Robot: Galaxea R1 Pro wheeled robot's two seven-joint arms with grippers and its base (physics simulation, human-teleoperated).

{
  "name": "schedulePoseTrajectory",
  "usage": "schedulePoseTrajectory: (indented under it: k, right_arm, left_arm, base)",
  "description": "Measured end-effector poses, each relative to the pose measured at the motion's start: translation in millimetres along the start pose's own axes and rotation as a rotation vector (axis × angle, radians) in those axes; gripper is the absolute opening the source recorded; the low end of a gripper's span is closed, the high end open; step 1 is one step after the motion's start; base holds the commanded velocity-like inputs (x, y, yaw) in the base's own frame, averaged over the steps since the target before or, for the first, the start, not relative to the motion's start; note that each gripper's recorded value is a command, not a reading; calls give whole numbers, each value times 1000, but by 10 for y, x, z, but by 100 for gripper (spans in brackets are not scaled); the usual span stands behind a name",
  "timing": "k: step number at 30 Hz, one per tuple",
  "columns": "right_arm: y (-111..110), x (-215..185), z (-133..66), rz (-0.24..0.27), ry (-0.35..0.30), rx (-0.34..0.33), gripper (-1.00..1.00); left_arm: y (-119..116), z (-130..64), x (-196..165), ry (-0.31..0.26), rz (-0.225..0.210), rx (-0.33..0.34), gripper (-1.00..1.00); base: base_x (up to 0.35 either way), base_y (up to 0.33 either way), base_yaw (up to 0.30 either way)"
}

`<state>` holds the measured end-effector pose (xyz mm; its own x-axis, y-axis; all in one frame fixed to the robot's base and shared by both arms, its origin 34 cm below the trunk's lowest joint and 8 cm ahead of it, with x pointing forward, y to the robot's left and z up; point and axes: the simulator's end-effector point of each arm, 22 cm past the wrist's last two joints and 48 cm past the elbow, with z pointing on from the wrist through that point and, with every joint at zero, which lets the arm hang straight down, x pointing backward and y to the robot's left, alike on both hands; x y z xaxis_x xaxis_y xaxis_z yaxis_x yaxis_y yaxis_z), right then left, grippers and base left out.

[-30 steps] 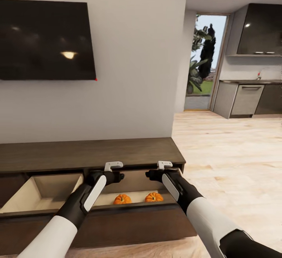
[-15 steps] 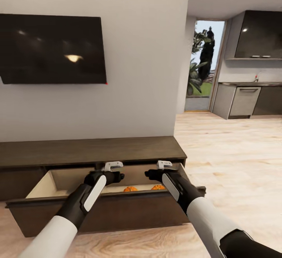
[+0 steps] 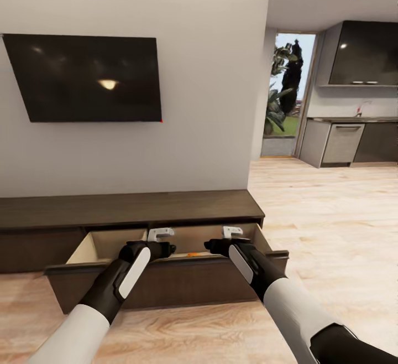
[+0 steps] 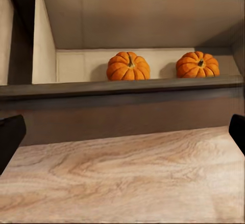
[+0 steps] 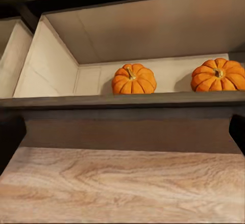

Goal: Place each of the two pumpkins and all three candles from the living room inside a cabinet in the living room (use any cabinet), then make sure every cabinet is closed, and position the cauldron so it is next to a table in the living room.

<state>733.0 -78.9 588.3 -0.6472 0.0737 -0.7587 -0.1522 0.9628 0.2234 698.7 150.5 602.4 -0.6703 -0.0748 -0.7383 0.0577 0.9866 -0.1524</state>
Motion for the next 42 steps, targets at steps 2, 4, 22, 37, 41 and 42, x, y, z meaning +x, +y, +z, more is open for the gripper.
schedulePoseTrajectory:
  k: [2,4,22,37,41,42]
  right_arm:
    - [9,-40,-19,1,0,0,100]
    - [18,-82,-38,1,0,-1,100]
    - [43,-356,-204,1,27,15,100]
    - [-82,-374,-317,-5,104,82,100]
    - [-88,-373,-317,-5,105,84,100]
    - [-88,-373,-317,-5,105,84,100]
  left_arm:
    - [-16,-20,-39,0,2,0,100]
    - [-20,-40,-77,0,3,-1,100]
    - [-72,-218,-392,7,2,-8,100]
    - [-109,-324,-576,7,9,-9,100]
    - [-102,-336,-613,-6,12,-12,100]
    - [-96,-337,-618,-7,12,-13,100]
  base:
    - [-313,95,0]
    - [-311,59,0]
    - [-98,4,0]
    - [0,0,0]
    - [0,0,0]
    - [0,0,0]
